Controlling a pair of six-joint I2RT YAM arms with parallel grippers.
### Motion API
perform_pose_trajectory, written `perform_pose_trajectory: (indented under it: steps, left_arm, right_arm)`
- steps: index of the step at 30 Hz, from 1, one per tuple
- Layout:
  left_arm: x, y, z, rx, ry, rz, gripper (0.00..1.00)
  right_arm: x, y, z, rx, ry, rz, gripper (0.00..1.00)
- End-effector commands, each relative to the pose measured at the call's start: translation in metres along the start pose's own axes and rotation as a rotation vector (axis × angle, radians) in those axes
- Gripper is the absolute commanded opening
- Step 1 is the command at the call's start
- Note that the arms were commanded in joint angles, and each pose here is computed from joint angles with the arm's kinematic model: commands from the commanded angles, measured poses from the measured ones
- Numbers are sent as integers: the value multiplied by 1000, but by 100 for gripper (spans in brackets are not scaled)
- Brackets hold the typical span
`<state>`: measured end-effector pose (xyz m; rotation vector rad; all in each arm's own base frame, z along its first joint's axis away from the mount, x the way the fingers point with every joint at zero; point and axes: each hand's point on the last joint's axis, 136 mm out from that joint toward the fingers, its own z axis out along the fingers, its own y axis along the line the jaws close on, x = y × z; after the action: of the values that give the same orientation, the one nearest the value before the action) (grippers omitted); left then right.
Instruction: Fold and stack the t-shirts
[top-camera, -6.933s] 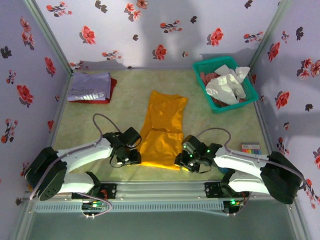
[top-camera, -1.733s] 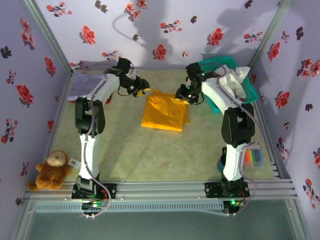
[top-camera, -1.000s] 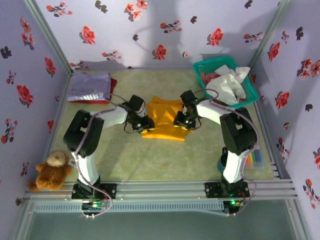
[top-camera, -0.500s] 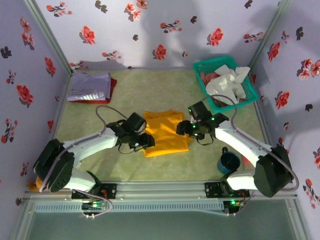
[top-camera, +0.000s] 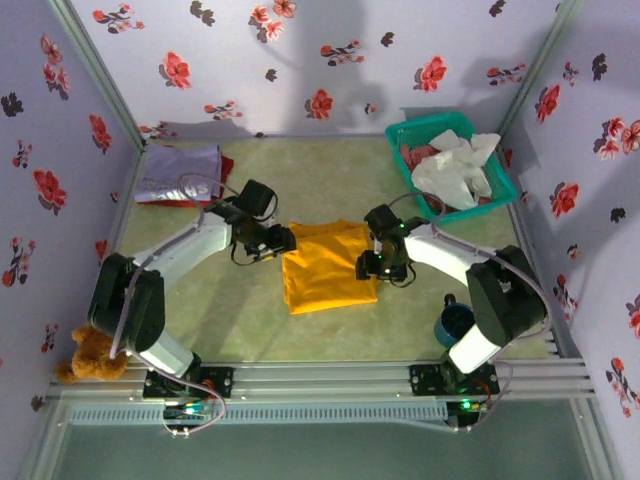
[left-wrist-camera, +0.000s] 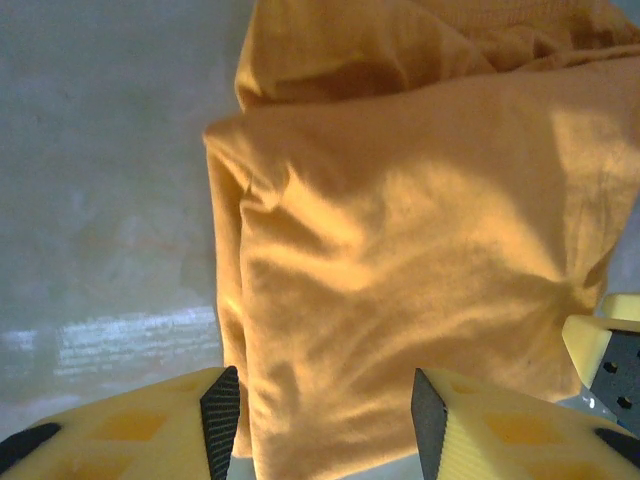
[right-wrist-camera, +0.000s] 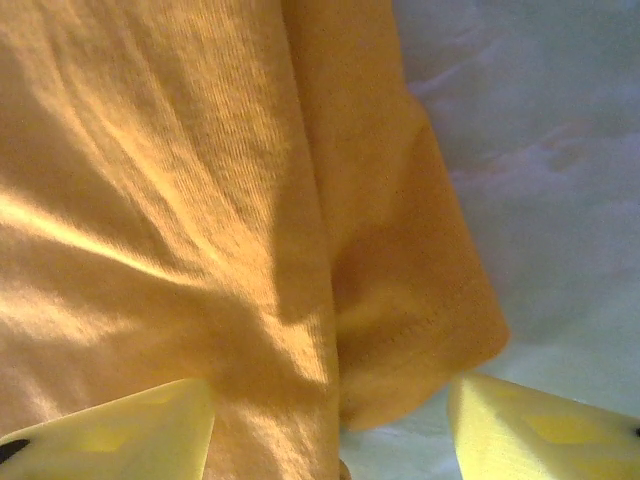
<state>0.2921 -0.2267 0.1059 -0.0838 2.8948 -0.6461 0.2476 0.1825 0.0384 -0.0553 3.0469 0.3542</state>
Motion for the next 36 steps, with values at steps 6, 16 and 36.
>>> perform_pose_trajectory:
  steps: [6,16,36]
  left_arm:
    - [-18,14,21,-70,70,76,52]
    - [-28,18,42,-99,102,102,44]
    - [-35,1,28,-49,84,124,0]
  right_arm:
    - [-7,0,3,30,28,-50,61]
    - [-2,-4,16,45,73,-65,47]
    - [-3,9,-40,38,7,-77,9]
